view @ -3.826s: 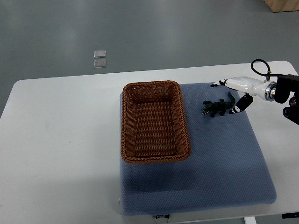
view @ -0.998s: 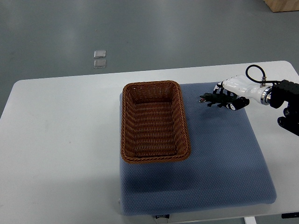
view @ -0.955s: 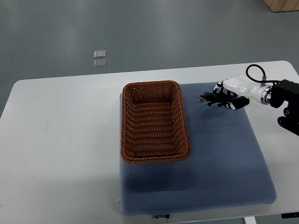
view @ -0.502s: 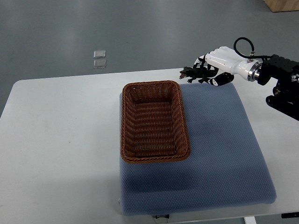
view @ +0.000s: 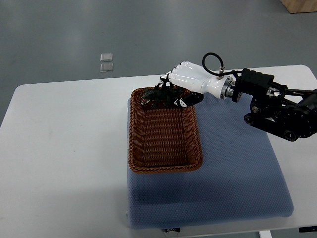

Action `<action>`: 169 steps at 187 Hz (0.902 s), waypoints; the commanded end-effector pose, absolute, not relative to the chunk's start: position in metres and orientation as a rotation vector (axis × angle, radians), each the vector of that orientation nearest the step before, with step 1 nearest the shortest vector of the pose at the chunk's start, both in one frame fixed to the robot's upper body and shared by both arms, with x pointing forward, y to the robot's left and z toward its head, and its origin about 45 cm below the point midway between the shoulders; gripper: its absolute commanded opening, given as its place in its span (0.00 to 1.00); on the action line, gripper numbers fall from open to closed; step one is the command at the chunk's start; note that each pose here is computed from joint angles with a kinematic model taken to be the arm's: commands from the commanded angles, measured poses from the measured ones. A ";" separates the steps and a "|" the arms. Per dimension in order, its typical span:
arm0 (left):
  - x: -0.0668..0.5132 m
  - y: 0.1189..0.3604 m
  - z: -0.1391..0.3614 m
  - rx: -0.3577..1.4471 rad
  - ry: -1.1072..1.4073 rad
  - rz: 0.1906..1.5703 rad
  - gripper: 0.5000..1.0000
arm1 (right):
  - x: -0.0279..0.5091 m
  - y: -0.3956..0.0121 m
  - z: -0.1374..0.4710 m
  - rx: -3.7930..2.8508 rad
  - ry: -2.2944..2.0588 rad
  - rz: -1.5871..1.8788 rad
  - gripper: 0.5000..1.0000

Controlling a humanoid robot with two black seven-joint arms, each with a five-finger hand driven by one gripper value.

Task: Place crocodile in brown basket with right hand
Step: 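Lower the crocodile into the basket and open the right hand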

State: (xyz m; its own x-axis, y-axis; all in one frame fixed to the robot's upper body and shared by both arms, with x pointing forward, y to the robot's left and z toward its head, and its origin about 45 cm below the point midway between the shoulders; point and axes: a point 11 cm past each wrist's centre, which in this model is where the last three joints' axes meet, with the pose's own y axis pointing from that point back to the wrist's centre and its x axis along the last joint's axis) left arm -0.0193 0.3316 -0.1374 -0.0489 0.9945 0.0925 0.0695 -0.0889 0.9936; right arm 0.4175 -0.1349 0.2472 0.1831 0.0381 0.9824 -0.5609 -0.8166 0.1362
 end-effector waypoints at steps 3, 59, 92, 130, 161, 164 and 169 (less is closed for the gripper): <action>-0.019 0.332 -0.137 1.301 1.254 1.283 1.00 | 0.406 -0.125 0.230 2.005 -0.407 1.674 0.00; -0.019 0.332 -0.137 1.302 1.253 1.282 1.00 | 0.404 -0.145 0.197 1.953 -0.401 1.632 0.00; -0.019 0.332 -0.137 1.301 1.254 1.283 1.00 | 0.405 -0.146 0.198 1.949 -0.405 1.634 0.15; -0.019 0.332 -0.137 1.302 1.253 1.282 1.00 | 0.404 -0.145 0.200 1.949 -0.432 1.660 0.59; -0.019 0.332 -0.137 1.302 1.253 1.282 1.00 | 0.403 -0.146 0.199 1.950 -0.438 1.661 0.75; -0.019 0.332 -0.137 1.302 1.253 1.282 1.00 | 0.403 -0.146 0.199 1.949 -0.440 1.659 0.76; -0.019 0.332 -0.137 1.302 1.253 1.282 1.00 | 0.404 -0.146 0.199 1.949 -0.442 1.660 0.77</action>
